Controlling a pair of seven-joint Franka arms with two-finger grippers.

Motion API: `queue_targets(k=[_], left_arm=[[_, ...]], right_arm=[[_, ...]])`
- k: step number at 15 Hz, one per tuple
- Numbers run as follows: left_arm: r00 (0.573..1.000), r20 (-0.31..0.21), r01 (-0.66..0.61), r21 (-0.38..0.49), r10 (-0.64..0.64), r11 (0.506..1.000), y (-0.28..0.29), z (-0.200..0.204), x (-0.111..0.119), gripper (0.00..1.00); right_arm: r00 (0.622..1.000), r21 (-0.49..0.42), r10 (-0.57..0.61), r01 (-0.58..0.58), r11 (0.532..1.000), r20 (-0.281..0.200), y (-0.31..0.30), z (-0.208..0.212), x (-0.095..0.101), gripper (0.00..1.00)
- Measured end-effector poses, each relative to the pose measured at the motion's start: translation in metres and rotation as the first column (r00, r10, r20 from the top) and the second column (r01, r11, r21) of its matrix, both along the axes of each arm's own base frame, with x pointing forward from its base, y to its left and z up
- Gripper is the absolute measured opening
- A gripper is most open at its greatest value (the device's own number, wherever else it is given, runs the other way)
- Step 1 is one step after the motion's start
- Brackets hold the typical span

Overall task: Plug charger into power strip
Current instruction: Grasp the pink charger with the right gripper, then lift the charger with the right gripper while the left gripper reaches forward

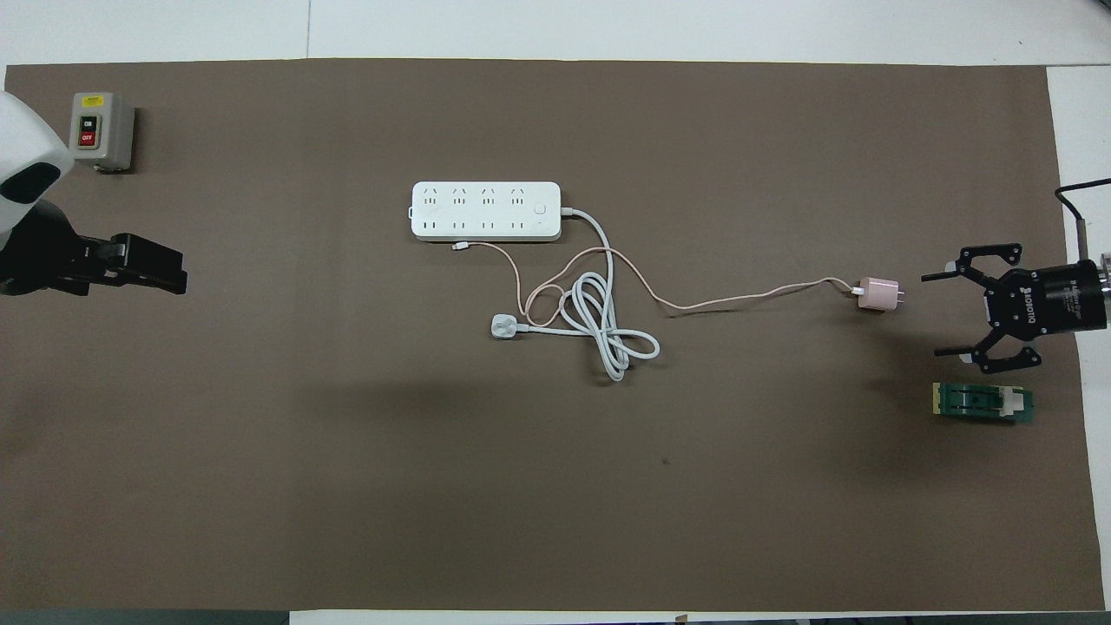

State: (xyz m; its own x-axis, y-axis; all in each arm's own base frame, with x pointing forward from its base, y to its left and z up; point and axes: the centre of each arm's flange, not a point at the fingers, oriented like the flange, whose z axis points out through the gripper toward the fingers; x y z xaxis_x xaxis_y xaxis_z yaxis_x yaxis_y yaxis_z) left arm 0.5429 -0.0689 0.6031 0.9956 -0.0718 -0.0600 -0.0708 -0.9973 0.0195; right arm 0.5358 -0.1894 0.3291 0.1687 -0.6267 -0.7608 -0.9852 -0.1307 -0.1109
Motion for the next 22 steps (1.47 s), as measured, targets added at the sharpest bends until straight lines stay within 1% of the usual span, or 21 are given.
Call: queue_targets(k=[5, 8, 10, 13, 17, 19, 22], left_arm=[[1.000, -0.001, 0.002, 0.000, -0.002, 1.000, -0.001, 0.000, 0.000, 1.00], [1.000, -0.016, 0.012, 0.002, -0.011, 1.000, -0.006, -0.008, -0.002, 1.00], [1.000, -0.028, 0.013, 0.000, -0.013, 1.000, -0.007, -0.013, -0.002, 1.00], [0.999, -0.042, 0.006, -0.054, -0.009, 0.999, -0.011, -0.018, -0.003, 1.00], [0.997, -0.050, 0.046, -0.095, -0.051, 0.994, -0.015, -0.021, -0.004, 1.00], [0.997, -0.066, 0.038, -0.142, -0.048, 0.989, -0.016, -0.026, -0.003, 1.00], [0.996, -0.084, 0.022, -0.250, -0.044, 0.968, -0.009, -0.034, 0.002, 1.00]], right_arm=[[1.000, 0.003, -0.003, 0.003, 1.000, -0.011, 0.004, -0.025, 0.012, 1.00], [1.000, 0.001, 0.013, -0.013, 1.000, -0.028, 0.017, -0.045, 0.022, 1.00], [0.999, -0.004, 0.008, -0.008, 1.000, -0.031, 0.018, -0.055, 0.026, 1.00], [0.999, -0.006, -0.013, 0.013, 1.000, -0.033, 0.013, -0.065, 0.028, 1.00], [0.999, -0.005, -0.021, 0.021, 1.000, -0.026, 0.006, -0.084, 0.028, 1.00], [0.999, 0.016, -0.028, 0.028, 0.999, -0.016, 0.001, -0.097, 0.029, 1.00], [0.999, 0.025, -0.031, 0.031, 0.999, -0.014, -0.003, -0.106, 0.030, 1.00]])
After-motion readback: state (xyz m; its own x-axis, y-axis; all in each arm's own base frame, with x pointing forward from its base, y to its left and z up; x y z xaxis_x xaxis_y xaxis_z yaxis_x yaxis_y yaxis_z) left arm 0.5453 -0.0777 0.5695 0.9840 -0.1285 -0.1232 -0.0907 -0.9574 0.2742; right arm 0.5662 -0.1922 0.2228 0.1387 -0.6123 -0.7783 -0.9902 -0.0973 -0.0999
